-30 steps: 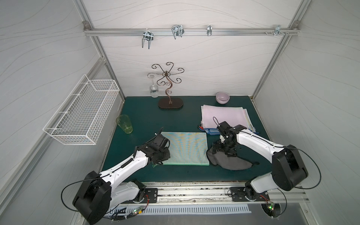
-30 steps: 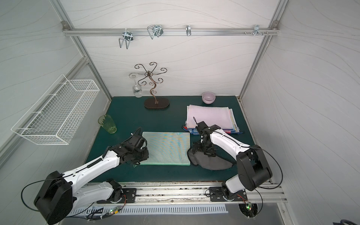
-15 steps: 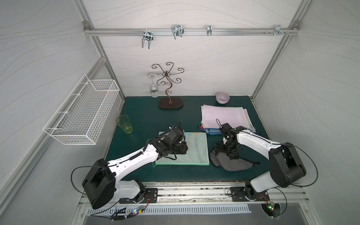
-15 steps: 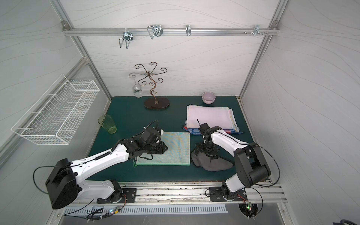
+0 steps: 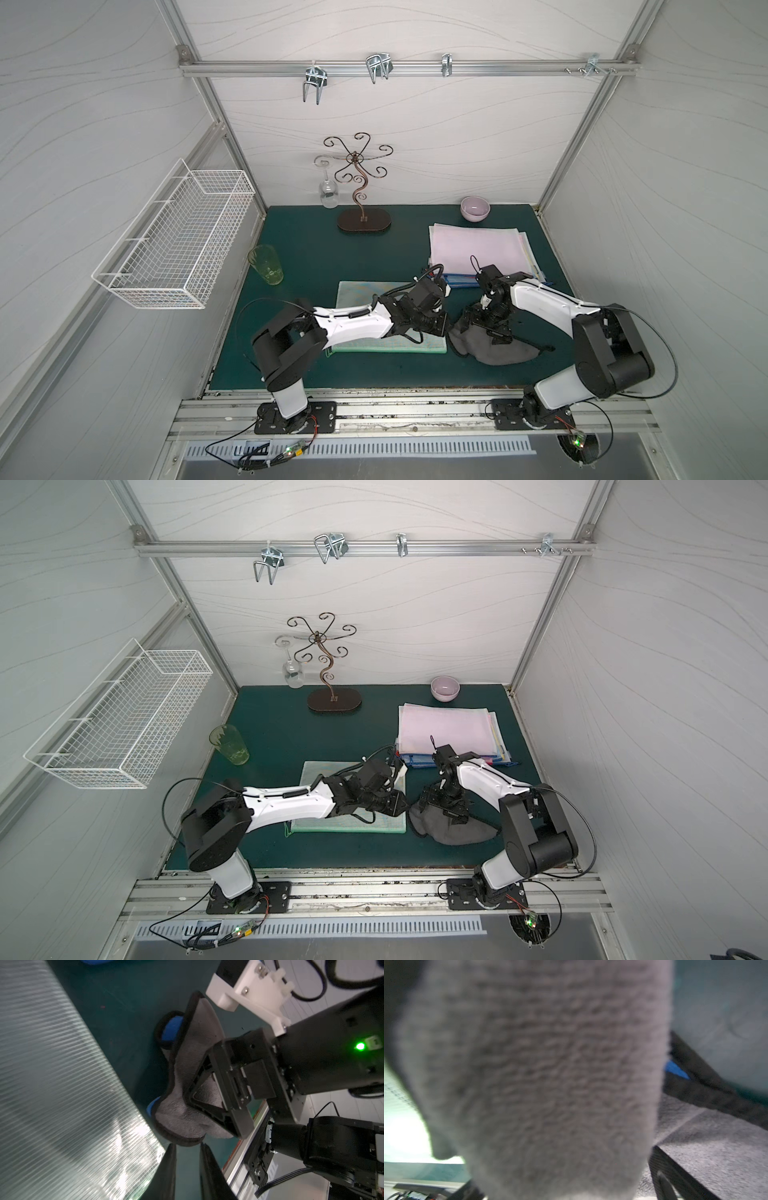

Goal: Wipe the document bag
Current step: Place the cleaning item at the center of the board.

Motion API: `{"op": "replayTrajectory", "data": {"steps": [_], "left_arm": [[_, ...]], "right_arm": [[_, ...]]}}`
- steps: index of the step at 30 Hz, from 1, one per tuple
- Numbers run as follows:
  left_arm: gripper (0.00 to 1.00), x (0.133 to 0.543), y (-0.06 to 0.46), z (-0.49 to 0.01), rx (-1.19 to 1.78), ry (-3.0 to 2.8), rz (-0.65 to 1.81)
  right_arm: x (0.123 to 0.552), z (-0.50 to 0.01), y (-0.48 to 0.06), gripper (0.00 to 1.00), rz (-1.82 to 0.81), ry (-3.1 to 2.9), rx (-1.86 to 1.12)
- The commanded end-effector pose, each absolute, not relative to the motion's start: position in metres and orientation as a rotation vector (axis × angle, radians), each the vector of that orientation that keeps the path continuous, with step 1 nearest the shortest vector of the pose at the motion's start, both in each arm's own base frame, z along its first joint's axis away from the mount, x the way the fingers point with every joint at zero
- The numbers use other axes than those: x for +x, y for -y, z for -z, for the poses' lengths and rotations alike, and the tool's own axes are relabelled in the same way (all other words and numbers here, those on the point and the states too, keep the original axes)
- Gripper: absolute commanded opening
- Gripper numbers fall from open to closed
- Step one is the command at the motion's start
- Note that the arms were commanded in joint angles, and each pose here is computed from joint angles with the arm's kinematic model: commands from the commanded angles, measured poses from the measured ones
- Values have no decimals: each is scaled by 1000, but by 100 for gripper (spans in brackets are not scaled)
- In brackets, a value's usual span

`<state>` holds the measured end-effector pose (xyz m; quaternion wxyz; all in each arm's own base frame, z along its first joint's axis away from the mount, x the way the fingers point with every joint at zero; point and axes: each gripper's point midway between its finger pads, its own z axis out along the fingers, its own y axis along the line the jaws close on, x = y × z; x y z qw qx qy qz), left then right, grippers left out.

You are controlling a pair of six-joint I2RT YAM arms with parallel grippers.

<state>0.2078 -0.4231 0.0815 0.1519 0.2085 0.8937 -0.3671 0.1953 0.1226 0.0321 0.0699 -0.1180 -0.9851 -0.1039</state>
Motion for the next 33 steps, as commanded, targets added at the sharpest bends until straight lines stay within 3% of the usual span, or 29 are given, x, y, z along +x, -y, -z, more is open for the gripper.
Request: {"op": "replayTrajectory", "data": {"steps": [1, 13, 21, 26, 33], "left_arm": [[23, 210, 459, -90, 640, -2484, 1161], [18, 211, 447, 6, 555, -2806, 861], [16, 208, 443, 21, 560, -2865, 801], [23, 212, 448, -1, 589, -2788, 859], [35, 217, 451, -85, 647, -2540, 1013]], "right_arm": [[192, -34, -120, 99, 338, 2945, -367], [191, -55, -109, 99, 441, 2930, -464], [203, -110, -89, 99, 515, 3100, -571], [213, -130, -88, 96, 577, 3176, -580], [227, -140, -108, 69, 745, 3197, -485]]}}
